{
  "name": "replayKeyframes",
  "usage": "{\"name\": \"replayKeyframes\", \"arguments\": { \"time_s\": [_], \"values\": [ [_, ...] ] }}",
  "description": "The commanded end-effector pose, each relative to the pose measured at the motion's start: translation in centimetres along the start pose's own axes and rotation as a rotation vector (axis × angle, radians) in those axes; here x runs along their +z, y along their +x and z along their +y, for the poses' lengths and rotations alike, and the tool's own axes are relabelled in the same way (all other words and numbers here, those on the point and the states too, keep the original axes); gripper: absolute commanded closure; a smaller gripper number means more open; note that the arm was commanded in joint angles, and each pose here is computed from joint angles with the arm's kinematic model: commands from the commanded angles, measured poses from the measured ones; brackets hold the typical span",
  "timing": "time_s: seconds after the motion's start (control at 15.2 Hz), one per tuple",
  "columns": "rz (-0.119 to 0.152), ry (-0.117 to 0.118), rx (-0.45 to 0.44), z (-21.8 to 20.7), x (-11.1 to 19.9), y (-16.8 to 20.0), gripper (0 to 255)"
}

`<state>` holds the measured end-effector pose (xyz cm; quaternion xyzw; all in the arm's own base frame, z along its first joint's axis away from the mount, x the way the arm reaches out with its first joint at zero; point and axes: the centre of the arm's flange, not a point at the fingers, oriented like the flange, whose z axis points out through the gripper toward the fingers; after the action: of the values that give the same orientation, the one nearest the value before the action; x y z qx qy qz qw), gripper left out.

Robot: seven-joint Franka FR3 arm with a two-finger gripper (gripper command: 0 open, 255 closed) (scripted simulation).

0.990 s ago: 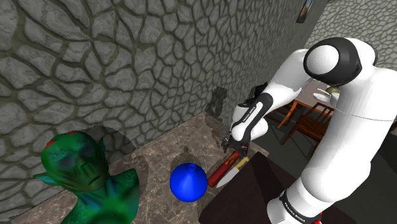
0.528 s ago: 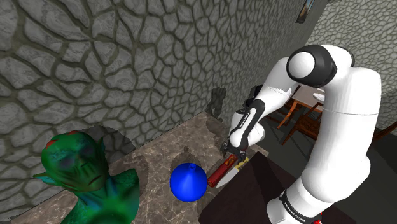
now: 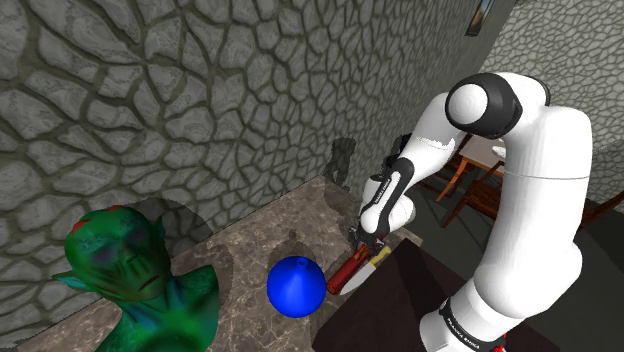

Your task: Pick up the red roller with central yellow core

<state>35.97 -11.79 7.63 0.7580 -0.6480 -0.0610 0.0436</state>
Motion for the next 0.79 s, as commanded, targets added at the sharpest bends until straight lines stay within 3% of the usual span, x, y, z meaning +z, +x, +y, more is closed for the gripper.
{"name": "replayKeyframes", "arguments": {
  "time_s": [0.0,0.2,0.73],
  "values": [
    [0.000,0.000,-0.001,0.0,0.0,0.0,255],
    [0.000,0.000,-0.001,-0.1,0.0,0.0,255],
    [0.000,0.000,-0.001,0.5,-4.2,-0.1,255]
  ]
}}
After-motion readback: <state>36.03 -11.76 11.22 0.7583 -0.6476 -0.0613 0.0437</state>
